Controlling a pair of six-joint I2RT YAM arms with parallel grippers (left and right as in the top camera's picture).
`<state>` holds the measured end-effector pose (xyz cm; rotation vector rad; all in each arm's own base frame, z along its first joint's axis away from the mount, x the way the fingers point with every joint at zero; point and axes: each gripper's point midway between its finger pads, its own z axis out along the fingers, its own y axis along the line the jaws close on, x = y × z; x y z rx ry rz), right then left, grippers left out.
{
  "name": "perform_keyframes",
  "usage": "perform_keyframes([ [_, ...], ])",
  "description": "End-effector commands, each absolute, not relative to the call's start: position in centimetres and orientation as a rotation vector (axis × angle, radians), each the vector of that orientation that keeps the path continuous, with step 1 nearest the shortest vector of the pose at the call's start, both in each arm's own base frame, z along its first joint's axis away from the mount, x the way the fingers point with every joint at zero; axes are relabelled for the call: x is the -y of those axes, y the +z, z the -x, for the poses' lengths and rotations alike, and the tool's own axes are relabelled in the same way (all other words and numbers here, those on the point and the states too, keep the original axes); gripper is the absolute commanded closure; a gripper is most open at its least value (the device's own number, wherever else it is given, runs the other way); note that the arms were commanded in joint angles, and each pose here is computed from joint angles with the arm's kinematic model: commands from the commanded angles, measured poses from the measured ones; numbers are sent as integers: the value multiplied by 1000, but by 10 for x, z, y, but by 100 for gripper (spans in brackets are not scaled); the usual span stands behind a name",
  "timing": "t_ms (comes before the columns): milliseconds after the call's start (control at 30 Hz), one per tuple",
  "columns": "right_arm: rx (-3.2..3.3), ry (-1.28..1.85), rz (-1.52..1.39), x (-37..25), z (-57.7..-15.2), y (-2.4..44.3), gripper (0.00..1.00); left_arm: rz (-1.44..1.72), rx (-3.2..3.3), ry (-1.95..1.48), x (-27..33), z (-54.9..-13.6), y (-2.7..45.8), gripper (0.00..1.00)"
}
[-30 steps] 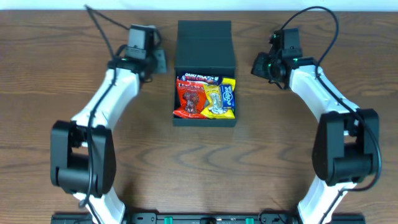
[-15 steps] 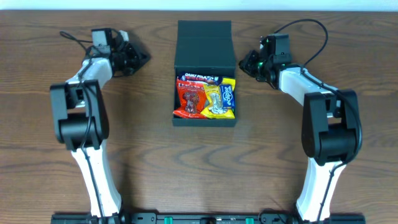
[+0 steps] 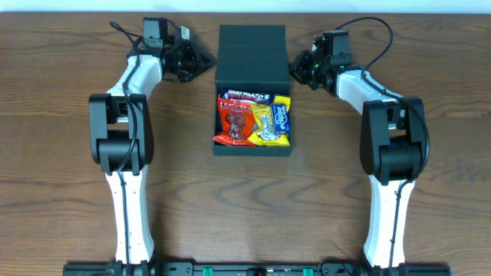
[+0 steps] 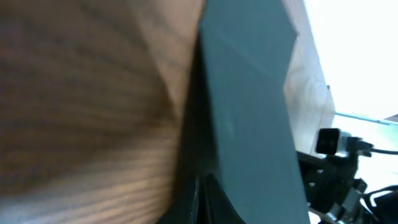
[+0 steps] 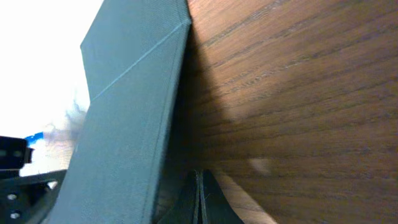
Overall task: Pack container
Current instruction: 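Push the lid forward with both grippers to close the box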
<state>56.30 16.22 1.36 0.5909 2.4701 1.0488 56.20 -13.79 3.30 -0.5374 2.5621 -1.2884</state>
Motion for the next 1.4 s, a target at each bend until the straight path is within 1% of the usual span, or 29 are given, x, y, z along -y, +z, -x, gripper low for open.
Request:
perform_keyframes([
  [0, -2468, 1077, -591, -166, -565, 17, 98, 586, -2599, -1245, 129, -561, 15, 94],
  [133, -2470, 1084, -578, -167, -564, 18, 98, 575, -2606, -1248, 134, -559, 15, 94],
  [333, -2473, 1136, -465, -175, -560, 23, 98, 513, -2611, -1276, 152, -556, 18, 94],
  [500, -2421, 1189, -243, -185, -560, 36, 98, 333, -2557, -1394, 177, -554, 34, 94],
  [667, -2299, 1349, -95, -189, -563, 65, 98, 239, -2502, -1494, 183, -554, 51, 94],
  [800, -2199, 1469, 32, -189, -560, 89, 99, 123, -2429, -1547, 183, -558, 78, 94],
  [967, -2097, 1548, 169, -191, -554, 122, 99, -64, -2321, -1485, 183, -561, 124, 94],
  [1067, -2048, 1523, 234, -191, -552, 145, 99, -147, -2270, -1446, 182, -559, 151, 94],
  [1233, -1926, 1458, 396, -193, -542, 203, 98, -288, -2202, -1367, 180, -547, 193, 94],
  [1300, -1871, 1449, 475, -194, -532, 228, 98, -375, -2162, -1318, 179, -537, 215, 94],
  [1367, -1842, 1471, 524, -196, -523, 241, 98, -408, -2150, -1272, 176, -532, 227, 94],
])
